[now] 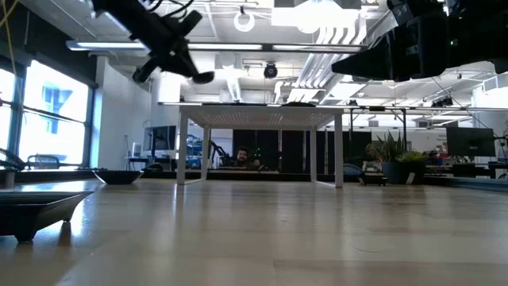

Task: Pick & Place Mini shaped plates
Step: Stack the drop shaped bowl on top of the drop shaped bowls on the shelf

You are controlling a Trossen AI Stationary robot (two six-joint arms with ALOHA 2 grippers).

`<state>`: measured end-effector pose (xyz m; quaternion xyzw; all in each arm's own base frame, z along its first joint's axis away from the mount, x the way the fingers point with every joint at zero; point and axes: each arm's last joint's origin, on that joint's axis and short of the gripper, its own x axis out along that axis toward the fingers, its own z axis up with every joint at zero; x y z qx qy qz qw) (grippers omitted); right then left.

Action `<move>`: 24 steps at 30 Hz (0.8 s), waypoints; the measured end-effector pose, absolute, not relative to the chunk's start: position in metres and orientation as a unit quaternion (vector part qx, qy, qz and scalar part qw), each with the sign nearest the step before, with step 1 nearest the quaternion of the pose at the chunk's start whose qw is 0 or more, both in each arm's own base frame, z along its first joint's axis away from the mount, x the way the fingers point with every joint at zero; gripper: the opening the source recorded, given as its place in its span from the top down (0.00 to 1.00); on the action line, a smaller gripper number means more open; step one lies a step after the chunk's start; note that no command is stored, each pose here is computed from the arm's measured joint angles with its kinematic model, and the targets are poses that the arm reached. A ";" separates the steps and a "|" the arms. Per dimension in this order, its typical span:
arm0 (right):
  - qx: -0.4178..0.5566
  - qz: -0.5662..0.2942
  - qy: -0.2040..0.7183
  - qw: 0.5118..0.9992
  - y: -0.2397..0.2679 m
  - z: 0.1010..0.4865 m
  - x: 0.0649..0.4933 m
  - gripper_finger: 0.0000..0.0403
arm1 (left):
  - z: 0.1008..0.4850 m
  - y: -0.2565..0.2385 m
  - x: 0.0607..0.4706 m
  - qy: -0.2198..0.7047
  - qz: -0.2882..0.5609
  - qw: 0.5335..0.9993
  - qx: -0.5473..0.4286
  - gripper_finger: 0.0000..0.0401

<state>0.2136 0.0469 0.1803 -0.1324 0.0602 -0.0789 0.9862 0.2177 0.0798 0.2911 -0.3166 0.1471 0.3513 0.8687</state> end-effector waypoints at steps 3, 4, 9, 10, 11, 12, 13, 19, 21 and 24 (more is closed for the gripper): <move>-0.132 -0.079 0.060 0.986 0.047 0.180 0.214 1.00 | 0.300 0.099 0.225 0.157 0.371 0.865 -0.298 1.00; -0.132 -0.079 0.060 0.986 0.047 0.180 0.214 1.00 | 0.302 0.105 0.225 0.167 0.378 0.863 -0.292 1.00; -0.132 -0.080 0.060 0.986 0.047 0.180 0.214 1.00 | 0.319 0.128 0.228 0.175 0.400 0.857 -0.274 1.00; -0.132 -0.079 0.060 0.986 0.047 0.180 0.214 1.00 | 0.316 0.131 0.230 0.187 0.403 0.854 -0.271 1.00; -0.132 -0.079 0.060 0.986 0.047 0.180 0.214 1.00 | 0.314 0.134 0.233 0.193 0.403 0.853 -0.270 1.00; -0.132 -0.078 0.060 0.986 0.047 0.180 0.214 1.00 | 0.314 0.136 0.236 0.195 0.400 0.854 -0.269 1.00; -0.132 -0.076 0.061 0.986 0.047 0.180 0.214 1.00 | 0.313 0.138 0.240 0.195 0.400 0.855 -0.268 1.00; -0.134 -0.075 0.067 0.986 0.047 0.179 0.213 1.00 | 0.309 0.141 0.245 0.205 0.400 0.858 -0.248 1.00; -0.134 -0.075 0.067 0.986 0.047 0.179 0.213 1.00 | 0.307 0.142 0.247 0.209 0.409 0.855 -0.239 1.00; -0.135 -0.075 0.068 0.986 0.047 0.179 0.213 1.00 | 0.303 0.143 0.247 0.224 0.412 0.852 -0.232 1.00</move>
